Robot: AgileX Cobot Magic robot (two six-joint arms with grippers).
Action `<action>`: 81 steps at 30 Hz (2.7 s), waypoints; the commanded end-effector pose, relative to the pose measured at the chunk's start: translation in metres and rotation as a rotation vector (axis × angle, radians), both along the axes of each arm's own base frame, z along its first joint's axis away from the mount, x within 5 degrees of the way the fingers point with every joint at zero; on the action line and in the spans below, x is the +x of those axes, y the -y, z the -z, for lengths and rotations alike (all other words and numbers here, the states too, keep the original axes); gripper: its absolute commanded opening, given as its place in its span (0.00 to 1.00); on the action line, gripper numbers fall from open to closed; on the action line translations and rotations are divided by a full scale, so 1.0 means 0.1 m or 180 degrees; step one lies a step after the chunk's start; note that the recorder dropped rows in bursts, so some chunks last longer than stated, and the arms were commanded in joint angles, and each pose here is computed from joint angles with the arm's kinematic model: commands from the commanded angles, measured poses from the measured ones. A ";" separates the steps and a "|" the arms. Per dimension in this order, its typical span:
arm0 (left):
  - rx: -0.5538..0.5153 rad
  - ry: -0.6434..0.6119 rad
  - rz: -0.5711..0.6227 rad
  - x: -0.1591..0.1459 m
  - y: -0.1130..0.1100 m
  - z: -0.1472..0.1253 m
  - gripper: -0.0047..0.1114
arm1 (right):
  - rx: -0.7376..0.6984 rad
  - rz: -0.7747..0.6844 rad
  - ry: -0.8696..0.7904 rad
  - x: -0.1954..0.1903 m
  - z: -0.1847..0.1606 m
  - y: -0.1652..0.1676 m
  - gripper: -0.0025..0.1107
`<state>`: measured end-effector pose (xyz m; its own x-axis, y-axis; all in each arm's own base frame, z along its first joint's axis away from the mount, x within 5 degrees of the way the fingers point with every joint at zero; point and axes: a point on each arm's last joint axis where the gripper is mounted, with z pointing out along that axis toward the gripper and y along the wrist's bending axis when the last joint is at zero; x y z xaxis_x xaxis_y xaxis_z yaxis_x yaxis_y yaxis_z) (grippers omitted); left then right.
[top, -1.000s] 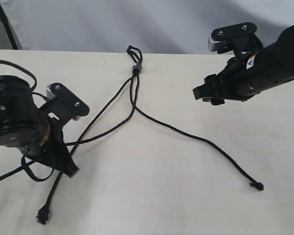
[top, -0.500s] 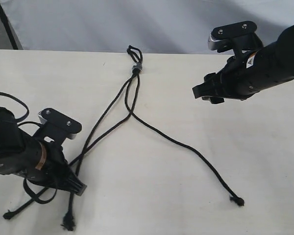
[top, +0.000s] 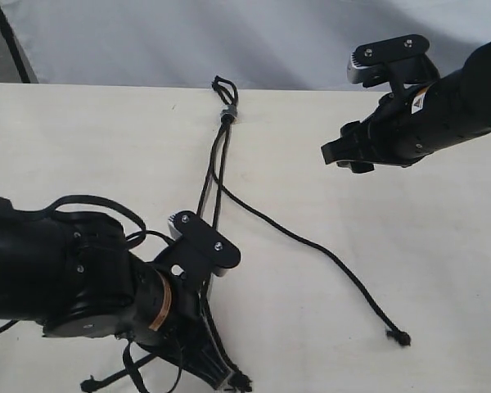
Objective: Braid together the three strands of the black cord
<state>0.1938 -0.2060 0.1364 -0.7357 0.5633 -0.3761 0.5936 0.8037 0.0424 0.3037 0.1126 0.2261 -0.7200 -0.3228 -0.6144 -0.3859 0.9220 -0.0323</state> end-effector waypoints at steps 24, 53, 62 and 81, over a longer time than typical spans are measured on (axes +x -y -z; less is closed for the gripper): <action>0.0089 0.0074 -0.0587 0.15 -0.83 0.15 0.04 | -0.0057 -0.0529 -0.0393 -0.31 0.07 -0.45 0.54; 0.0205 0.0004 -0.0664 0.13 -0.86 0.16 0.04 | 0.0032 -0.1816 -0.0717 -1.63 0.86 -1.59 0.54; 0.0212 -0.0029 -0.0716 0.12 -0.87 0.16 0.04 | -0.0137 -0.1906 -0.0765 -1.63 1.06 -1.62 0.48; 0.0212 -0.0043 -0.0771 0.01 -0.95 0.14 0.04 | -0.0546 -0.2062 -0.1089 -1.85 0.88 -1.20 0.03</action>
